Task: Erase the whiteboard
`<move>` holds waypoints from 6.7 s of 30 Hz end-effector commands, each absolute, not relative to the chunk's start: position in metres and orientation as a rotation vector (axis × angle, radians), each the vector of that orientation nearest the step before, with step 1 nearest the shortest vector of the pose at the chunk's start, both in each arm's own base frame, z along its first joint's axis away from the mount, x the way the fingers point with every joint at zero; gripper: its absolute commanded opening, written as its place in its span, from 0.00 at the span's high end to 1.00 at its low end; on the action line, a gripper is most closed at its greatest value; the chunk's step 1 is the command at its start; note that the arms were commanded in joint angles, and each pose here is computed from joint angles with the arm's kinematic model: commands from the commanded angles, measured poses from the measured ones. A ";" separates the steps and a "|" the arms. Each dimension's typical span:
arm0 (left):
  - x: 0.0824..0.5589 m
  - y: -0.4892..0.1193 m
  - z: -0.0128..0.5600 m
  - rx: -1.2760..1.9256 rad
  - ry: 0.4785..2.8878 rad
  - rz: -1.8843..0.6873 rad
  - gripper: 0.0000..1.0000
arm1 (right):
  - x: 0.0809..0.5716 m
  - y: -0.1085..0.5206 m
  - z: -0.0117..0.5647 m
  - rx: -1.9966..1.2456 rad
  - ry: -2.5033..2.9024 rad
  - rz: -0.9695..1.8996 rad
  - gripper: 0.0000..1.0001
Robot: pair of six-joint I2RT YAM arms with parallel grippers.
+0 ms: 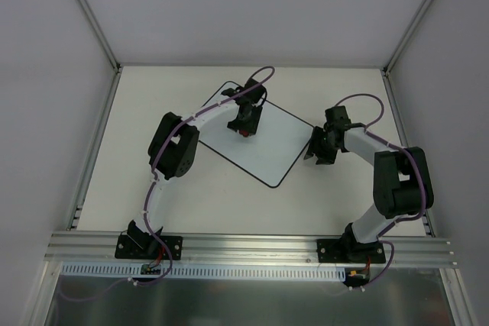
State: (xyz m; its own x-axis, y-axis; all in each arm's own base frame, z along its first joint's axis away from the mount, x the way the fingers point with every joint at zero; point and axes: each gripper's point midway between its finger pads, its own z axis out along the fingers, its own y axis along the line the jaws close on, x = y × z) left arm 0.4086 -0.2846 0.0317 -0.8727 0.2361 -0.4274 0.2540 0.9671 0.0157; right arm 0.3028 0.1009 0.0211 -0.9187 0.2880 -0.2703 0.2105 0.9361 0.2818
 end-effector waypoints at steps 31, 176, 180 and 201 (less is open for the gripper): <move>0.491 -0.246 0.047 0.226 2.581 -0.117 0.78 | 0.276 0.104 0.033 0.346 2.766 0.418 0.47; 0.354 -0.319 0.017 0.477 2.718 -0.217 0.79 | 0.265 0.066 0.156 0.198 2.323 0.334 0.40; 0.415 -0.311 0.027 0.365 2.653 -0.225 0.73 | 0.260 0.064 0.152 0.200 2.325 0.333 0.40; 0.498 -0.351 0.041 0.462 2.507 -0.527 0.51 | 0.260 0.052 0.160 0.176 2.269 0.252 0.39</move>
State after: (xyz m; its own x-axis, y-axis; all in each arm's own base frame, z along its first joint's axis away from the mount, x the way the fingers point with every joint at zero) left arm 0.5157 -0.3222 0.0490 -0.7978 0.1475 -0.5846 0.3340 0.9153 -0.2250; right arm 0.2552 0.0587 0.1472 -0.6859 0.2222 -0.6929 0.0453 0.9634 0.2641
